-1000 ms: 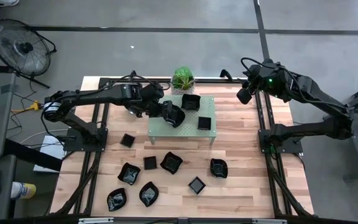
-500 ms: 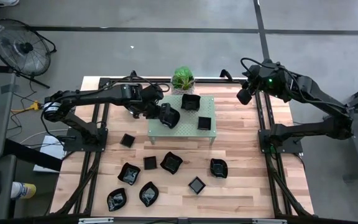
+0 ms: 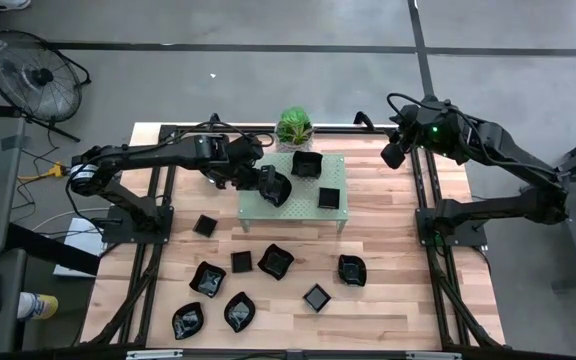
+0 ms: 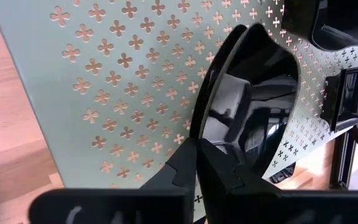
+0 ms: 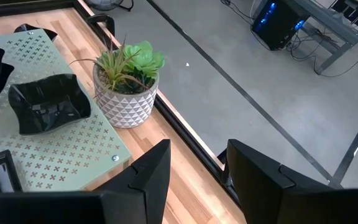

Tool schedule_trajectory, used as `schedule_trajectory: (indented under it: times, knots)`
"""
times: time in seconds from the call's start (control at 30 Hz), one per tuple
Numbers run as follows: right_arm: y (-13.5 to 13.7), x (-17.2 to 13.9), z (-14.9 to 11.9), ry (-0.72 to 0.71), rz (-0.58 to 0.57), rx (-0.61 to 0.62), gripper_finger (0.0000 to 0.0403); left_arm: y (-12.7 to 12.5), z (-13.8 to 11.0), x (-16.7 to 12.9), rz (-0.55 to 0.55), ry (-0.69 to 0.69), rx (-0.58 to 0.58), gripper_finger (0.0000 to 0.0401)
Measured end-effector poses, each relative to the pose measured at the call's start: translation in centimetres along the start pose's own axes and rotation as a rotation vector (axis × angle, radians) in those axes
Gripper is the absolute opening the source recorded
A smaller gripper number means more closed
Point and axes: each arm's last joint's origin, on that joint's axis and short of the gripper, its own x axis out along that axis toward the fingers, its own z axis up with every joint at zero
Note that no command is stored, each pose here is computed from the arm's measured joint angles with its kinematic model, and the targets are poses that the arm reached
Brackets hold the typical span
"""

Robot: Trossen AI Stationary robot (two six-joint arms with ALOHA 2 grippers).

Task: Pick & Place Mini shaped plates
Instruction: Stack the black leaf plate on the other black leaf plate on the shelf, then stack the black distorted square plate on the other black distorted square plate on the shelf

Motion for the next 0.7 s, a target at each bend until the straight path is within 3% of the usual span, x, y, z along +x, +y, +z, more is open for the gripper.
schedule_trajectory:
  times: [0.27, 0.43, 0.7]
  knots:
    - [0.0, 0.0, 0.0, 0.002, 0.0, -0.001, 0.0154, 0.0, 0.0, 0.0, 0.002, -0.01, 0.0, 0.0072]
    - [0.0, 0.0, 0.0, 0.005, 0.001, -0.002, 0.0154, -0.1, 0.1, -0.4, 0.012, -0.024, 0.021, 0.0082]
    - [0.1, 0.0, -0.5, 0.047, 0.021, -0.012, 0.0154, -1.4, 0.4, -5.8, 0.098, -0.164, 0.151, 0.0083]
